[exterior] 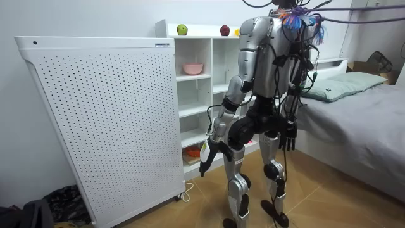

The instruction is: Arrange fruit in the closet

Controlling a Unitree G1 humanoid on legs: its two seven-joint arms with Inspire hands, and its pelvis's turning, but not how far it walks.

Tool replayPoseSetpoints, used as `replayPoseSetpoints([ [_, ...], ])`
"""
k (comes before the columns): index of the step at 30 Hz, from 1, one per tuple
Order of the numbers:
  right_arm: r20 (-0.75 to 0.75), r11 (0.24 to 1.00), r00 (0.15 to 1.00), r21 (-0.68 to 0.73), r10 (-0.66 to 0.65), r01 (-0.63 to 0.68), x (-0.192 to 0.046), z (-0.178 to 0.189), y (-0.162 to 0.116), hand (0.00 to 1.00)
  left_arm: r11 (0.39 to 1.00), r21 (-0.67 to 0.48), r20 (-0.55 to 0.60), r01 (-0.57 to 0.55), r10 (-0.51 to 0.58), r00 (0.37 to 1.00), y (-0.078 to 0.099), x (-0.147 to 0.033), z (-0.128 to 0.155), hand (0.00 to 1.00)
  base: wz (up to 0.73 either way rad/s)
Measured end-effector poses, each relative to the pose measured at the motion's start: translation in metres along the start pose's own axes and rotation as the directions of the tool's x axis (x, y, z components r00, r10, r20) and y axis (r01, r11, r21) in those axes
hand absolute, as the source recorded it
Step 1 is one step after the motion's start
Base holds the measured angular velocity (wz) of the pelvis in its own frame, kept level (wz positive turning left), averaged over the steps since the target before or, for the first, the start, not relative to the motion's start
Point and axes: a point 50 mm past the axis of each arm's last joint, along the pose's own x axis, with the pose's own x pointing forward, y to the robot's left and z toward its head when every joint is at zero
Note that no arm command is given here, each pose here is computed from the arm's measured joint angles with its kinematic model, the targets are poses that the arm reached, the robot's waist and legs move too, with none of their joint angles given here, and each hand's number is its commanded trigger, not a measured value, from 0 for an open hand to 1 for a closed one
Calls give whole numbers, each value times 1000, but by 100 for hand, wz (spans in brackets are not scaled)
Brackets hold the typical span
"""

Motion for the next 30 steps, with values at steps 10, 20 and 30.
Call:
replayPoseSetpoints([
  [10,24,994,999,101,-34,32,0,2,-3,0,1000,-2,10,-2,2,1000,1,0,4,0,0],
  [20,202,896,926,383,-320,226,-20,38,-57,0,999,-33,62,-30,32,998,9,0,12,0,-4],
  [30,706,745,241,650,-666,154,-162,170,-104,0,992,-112,232,-52,77,970,23,-3,49,0,-4],
])
